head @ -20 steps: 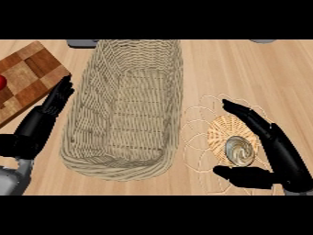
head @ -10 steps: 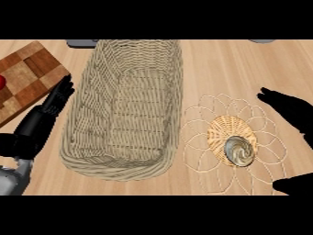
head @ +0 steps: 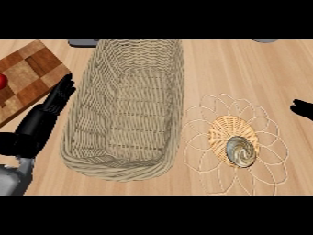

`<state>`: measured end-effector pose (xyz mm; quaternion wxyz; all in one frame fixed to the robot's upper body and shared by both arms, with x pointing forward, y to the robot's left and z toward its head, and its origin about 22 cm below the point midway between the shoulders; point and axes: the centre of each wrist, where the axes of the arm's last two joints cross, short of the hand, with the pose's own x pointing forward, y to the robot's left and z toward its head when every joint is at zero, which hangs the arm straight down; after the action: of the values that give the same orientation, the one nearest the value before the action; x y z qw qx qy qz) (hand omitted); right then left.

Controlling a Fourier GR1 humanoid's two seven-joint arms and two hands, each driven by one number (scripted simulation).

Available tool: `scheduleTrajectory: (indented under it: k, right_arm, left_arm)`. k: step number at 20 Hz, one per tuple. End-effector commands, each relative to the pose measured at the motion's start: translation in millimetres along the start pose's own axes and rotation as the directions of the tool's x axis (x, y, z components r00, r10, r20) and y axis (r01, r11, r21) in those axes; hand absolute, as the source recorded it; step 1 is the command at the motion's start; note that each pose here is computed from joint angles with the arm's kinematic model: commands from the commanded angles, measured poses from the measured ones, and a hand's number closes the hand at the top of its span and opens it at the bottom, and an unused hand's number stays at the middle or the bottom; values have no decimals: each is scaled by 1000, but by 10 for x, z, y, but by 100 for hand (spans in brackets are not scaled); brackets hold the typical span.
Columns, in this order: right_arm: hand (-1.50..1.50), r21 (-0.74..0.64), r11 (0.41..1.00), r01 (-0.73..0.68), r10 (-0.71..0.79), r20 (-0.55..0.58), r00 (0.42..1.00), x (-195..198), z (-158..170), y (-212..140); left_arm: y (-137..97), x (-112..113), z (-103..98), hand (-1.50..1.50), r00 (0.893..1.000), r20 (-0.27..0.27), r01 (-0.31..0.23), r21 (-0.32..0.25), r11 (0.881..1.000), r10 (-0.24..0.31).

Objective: Pick the cupcake from the placemat and place it in the basket

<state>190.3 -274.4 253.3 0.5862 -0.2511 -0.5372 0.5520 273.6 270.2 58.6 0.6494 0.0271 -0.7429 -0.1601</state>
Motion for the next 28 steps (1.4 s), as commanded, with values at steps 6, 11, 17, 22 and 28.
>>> scheduleTrajectory:
  k: [6,11,17,22,28]
  right_arm:
    - [-150,-15,1000,26,-26,-15,1000,-163,130,9]
    - [-150,-47,992,115,-116,-4,993,-365,33,280]
    - [-150,-72,989,131,-132,2,991,-520,-305,676]
    - [-150,-96,989,114,-112,23,993,-651,-440,981]
    - [-150,-105,990,92,-92,9,996,-933,-759,1078]
  left_arm:
    - [-131,87,114,0,1000,19,1,-32,999,0]
    - [111,91,-43,0,1000,13,5,-32,999,-5]
    - [43,11,50,0,1000,0,-9,-20,1000,9]
    - [-117,-179,-72,0,1000,-6,4,-9,1000,-4]
    - [-121,81,-166,0,1000,1,5,-41,999,-4]
